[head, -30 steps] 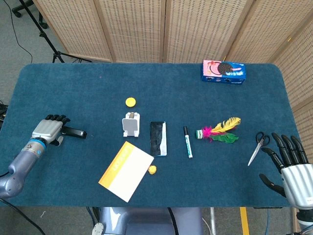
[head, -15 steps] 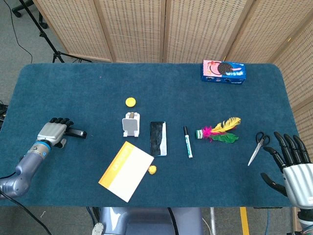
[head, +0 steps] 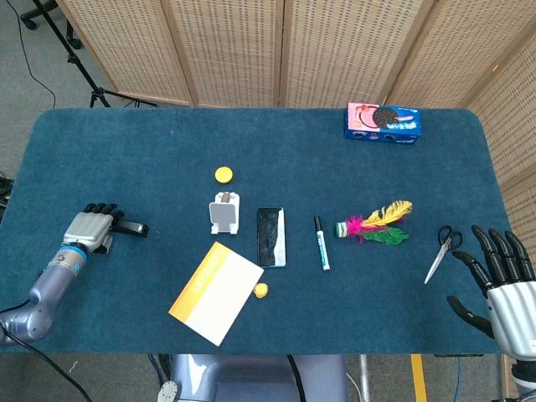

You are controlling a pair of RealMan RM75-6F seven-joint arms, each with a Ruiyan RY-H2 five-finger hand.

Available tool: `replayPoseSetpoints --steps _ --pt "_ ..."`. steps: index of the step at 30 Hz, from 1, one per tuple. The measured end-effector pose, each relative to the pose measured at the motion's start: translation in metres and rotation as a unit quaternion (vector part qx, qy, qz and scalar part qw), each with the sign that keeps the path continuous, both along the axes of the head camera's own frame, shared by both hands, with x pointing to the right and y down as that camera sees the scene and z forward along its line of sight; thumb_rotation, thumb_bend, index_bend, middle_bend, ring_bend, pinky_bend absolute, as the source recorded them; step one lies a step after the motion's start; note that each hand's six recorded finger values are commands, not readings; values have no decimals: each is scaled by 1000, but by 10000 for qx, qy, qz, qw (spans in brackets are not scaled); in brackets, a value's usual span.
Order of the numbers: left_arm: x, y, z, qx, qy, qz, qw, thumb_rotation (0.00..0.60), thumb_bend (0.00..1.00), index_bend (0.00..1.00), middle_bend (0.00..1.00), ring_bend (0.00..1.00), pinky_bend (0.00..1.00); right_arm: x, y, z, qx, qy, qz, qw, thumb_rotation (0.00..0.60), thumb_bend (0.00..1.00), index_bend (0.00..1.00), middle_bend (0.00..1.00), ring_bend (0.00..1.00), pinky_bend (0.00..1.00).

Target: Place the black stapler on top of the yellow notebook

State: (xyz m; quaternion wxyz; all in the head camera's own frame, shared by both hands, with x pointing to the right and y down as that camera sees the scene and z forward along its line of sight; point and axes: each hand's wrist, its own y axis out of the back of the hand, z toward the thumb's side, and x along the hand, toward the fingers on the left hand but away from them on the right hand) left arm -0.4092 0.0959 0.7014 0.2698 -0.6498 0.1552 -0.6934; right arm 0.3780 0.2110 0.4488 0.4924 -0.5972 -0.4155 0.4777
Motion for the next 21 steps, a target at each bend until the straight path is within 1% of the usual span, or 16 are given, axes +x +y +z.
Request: replayPoseSetpoints --steps 5,14,19,21 --pt "-2 2 -1 103 2 -63 9999 600 644 356 242 1 50 -3 0 -5 82 -49 -29 10000 600 208 257 32 10 0" --pt "-6 11 2 85 -68 -58 9999 600 645 404 284 31 77 -6 0 -10 158 -120 -53 9998 600 208 257 33 10 0" --pt "-6 13 3 141 -89 -38 9999 600 653 480 331 76 111 -7 0 -12 172 -132 -68 9997 600 208 257 33 10 0" --pt "-5 13 4 183 -77 -41 9998 600 658 527 364 106 134 -7 0 -12 181 -140 -65 9997 600 208 257 32 10 0"
